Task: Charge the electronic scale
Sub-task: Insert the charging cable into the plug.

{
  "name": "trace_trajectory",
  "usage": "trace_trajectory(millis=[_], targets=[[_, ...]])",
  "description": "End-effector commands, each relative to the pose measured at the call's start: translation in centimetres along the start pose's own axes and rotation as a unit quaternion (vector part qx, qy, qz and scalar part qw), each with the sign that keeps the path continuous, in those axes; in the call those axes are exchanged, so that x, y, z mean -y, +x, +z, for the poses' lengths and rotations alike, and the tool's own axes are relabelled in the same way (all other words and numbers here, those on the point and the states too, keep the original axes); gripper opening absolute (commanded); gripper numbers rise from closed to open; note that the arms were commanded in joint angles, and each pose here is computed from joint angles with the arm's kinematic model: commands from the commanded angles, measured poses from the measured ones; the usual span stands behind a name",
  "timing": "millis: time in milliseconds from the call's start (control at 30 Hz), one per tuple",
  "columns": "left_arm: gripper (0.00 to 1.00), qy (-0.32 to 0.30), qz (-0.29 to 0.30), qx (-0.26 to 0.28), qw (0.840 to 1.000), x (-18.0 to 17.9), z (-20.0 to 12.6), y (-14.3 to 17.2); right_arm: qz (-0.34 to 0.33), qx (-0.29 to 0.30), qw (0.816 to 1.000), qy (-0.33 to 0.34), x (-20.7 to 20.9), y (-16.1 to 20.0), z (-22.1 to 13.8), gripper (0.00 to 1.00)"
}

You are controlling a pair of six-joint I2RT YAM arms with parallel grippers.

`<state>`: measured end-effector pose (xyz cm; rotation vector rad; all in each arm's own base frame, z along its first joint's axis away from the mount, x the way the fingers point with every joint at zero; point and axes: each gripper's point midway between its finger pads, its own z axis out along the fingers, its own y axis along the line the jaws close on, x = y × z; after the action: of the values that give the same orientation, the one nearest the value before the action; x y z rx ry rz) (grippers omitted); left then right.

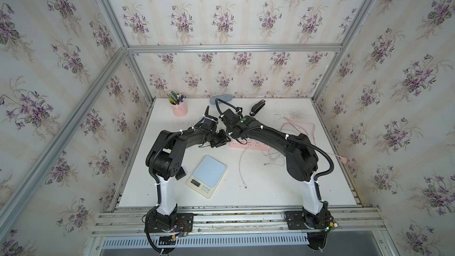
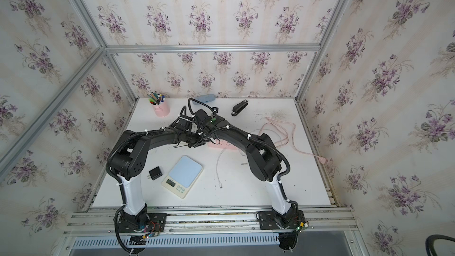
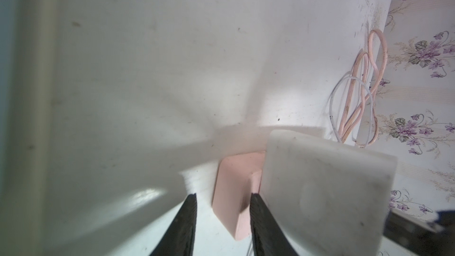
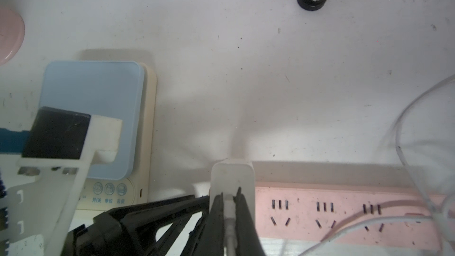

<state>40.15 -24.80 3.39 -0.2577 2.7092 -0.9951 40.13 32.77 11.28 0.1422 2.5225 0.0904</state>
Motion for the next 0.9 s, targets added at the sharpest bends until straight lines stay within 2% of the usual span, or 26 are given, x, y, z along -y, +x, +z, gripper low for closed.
trace_trajectory(millis=[0,533,867], targets=[[0.38,0.003,0.004,-0.002,1.0,0.2,-0.2,0.2,0.0,-0.003,1.0,0.014,0.4,0.1,0.2,0.0],[0.39,0.003,0.006,-0.003,1.0,0.2,-0.4,0.4,0.003,-0.021,0.999,0.024,1.2,1.2,0.1,0.0],[0.4,-0.002,0.042,0.005,0.999,0.8,0.2,0.2,-0.011,-0.081,0.997,0.007,0.1,1.5,-0.2,0.0]])
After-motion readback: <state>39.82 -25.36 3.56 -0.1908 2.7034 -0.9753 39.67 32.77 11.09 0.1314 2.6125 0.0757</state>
